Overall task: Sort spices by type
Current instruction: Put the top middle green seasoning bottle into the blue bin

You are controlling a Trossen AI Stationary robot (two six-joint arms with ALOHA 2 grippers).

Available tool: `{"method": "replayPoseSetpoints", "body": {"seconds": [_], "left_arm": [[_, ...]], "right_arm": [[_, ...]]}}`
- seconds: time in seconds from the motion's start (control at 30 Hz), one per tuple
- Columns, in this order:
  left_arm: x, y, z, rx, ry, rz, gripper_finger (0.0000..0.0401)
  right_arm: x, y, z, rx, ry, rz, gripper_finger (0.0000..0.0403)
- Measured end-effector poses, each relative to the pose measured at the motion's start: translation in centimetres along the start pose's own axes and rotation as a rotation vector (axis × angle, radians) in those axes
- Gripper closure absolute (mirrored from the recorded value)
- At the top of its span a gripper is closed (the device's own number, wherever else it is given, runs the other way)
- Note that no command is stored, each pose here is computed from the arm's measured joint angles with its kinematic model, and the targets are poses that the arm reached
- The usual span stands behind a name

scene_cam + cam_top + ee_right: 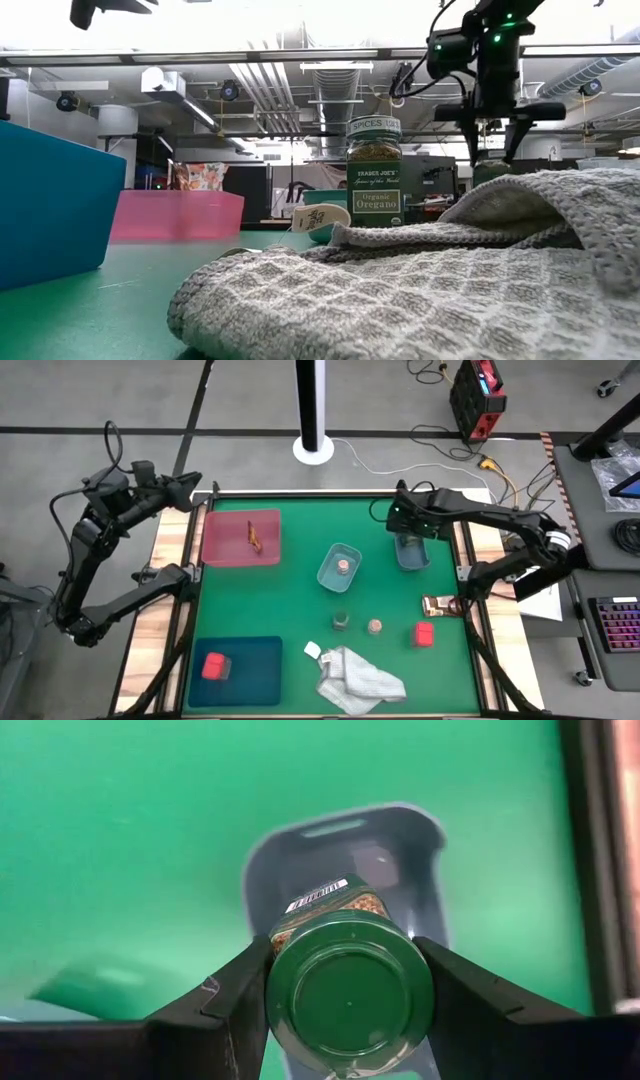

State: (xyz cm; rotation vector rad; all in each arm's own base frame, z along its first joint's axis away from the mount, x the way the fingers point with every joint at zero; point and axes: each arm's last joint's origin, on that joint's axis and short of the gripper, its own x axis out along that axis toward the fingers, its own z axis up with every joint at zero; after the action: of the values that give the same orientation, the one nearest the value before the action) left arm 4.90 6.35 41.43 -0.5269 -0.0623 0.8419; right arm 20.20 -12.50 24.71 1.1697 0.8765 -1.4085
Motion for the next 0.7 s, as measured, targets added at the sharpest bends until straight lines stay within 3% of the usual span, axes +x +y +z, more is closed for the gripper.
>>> {"method": "replayPoseSetpoints", "body": {"seconds": [0.37, 0.7], "left_arm": [[0.3, 0.0, 0.0, -0.001, 0.008, 0.004, 0.0324], [0.3, 0.0, 0.0, -0.002, 0.009, 0.004, 0.0324]], "right_arm": [[2.3, -0.2, -0.3, -0.014, 0.042, -0.065, 0.0205], [2.5, -0.4, -0.1, 0.024, 0.043, -0.051, 0.0205]]}}
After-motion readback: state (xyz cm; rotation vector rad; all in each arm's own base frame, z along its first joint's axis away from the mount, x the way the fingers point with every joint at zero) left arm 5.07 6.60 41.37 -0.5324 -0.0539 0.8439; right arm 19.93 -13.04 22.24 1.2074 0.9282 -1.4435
